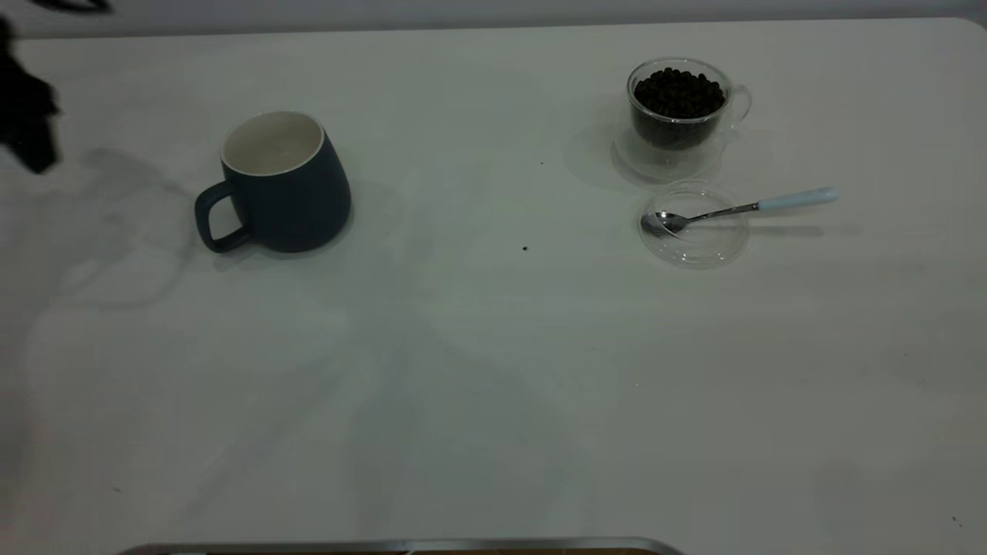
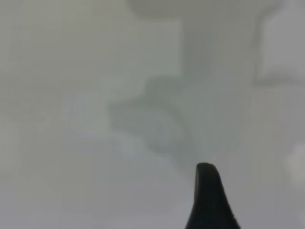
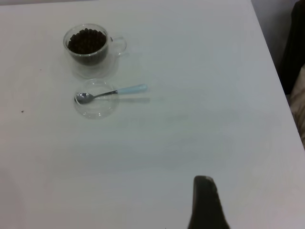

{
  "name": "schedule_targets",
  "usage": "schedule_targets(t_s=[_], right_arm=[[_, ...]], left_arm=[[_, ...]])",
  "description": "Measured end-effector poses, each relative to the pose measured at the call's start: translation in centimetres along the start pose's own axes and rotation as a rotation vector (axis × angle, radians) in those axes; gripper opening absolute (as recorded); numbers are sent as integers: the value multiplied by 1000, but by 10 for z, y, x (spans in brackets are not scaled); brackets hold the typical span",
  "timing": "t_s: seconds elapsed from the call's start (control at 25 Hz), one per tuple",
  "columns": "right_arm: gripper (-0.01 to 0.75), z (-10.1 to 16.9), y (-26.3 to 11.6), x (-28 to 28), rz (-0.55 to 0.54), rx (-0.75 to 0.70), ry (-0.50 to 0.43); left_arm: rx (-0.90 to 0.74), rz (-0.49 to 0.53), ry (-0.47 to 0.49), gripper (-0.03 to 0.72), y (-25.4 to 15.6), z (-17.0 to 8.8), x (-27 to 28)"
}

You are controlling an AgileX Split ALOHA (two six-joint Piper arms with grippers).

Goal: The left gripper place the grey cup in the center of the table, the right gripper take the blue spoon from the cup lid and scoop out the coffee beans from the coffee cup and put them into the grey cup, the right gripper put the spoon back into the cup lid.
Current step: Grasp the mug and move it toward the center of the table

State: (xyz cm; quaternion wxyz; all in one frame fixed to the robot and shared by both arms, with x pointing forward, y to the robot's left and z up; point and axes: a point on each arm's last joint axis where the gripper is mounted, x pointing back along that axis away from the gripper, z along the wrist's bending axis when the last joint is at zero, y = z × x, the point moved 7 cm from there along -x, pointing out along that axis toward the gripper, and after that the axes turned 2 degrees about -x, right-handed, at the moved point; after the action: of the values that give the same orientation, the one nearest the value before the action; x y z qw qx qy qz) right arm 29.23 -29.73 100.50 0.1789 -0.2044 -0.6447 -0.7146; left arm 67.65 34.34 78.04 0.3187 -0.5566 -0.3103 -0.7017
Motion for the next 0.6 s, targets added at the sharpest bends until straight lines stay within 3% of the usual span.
schedule_targets(t_s=[0.2, 0.36, 0.6], right_arm=[[548, 0, 0, 0, 0, 0, 0], [548, 0, 0, 0, 0, 0, 0], [548, 0, 0, 0, 0, 0, 0]], left_arm=[[-255, 10, -31, 565, 18, -33, -17], [-301, -15, -17, 565, 27, -38, -17], [-313, -133, 68, 565, 51, -31, -15]])
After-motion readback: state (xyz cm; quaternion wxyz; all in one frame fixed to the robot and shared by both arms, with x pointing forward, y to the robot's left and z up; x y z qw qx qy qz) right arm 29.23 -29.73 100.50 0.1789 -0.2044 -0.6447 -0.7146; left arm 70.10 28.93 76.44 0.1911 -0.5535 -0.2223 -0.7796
